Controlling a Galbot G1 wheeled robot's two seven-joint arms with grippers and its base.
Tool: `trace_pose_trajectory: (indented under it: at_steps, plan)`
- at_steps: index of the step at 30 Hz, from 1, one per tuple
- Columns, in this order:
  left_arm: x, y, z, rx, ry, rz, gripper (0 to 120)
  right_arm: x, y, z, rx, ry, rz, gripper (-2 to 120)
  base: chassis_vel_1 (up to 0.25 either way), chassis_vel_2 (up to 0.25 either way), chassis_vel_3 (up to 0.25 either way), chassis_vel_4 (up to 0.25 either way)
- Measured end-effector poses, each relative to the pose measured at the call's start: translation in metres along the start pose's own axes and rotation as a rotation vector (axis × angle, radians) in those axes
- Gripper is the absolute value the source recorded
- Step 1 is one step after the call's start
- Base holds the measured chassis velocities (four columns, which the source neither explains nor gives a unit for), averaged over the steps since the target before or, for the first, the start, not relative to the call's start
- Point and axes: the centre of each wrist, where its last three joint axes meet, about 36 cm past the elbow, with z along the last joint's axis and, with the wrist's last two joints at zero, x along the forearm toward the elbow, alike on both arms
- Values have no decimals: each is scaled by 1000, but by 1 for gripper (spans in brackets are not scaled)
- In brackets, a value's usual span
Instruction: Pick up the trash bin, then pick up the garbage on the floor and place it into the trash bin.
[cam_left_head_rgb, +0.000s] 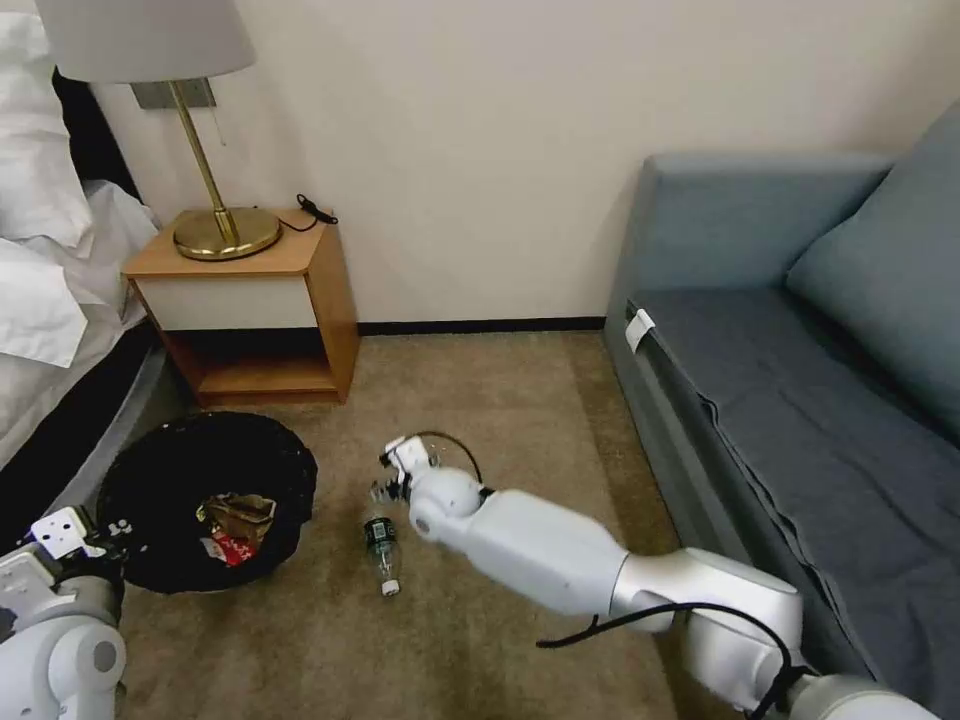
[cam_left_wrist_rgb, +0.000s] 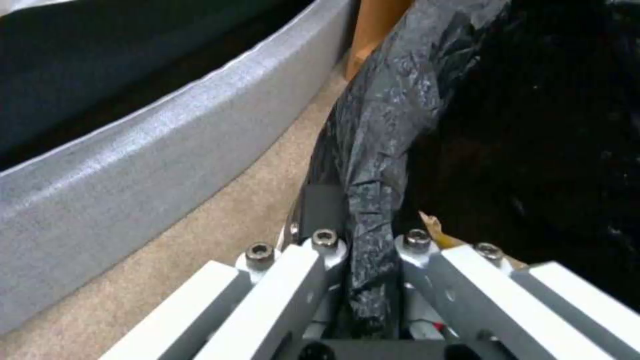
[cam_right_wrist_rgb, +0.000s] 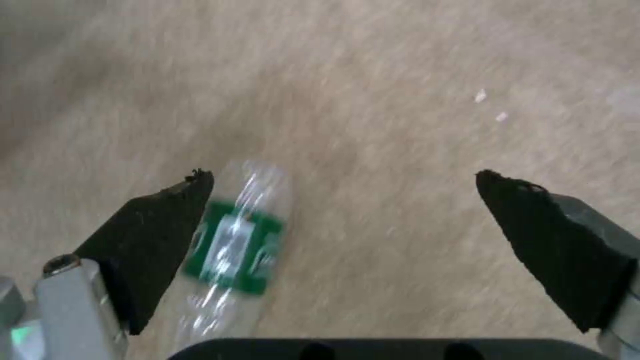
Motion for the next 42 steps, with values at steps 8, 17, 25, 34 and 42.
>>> trace_pose_trajectory:
  at_steps: [8,17,25,34,42]
  plan:
    - [0,-1,1,3,1,-1,2,-12,33,33,79,75,-46,100,0,0,0,0]
    - [4,4,2,3,-2,-14,2,-22,54,46,127,96,-71,100,0,0,0,0]
    - [5,6,1,6,-7,-19,2,-25,61,68,155,121,-77,100,0,0,0,0]
    - [6,7,2,6,-5,-20,2,-30,61,89,164,145,-75,100,0,0,0,0]
    - [6,6,2,6,-6,-20,2,-34,58,100,168,164,-67,100,0,0,0,0]
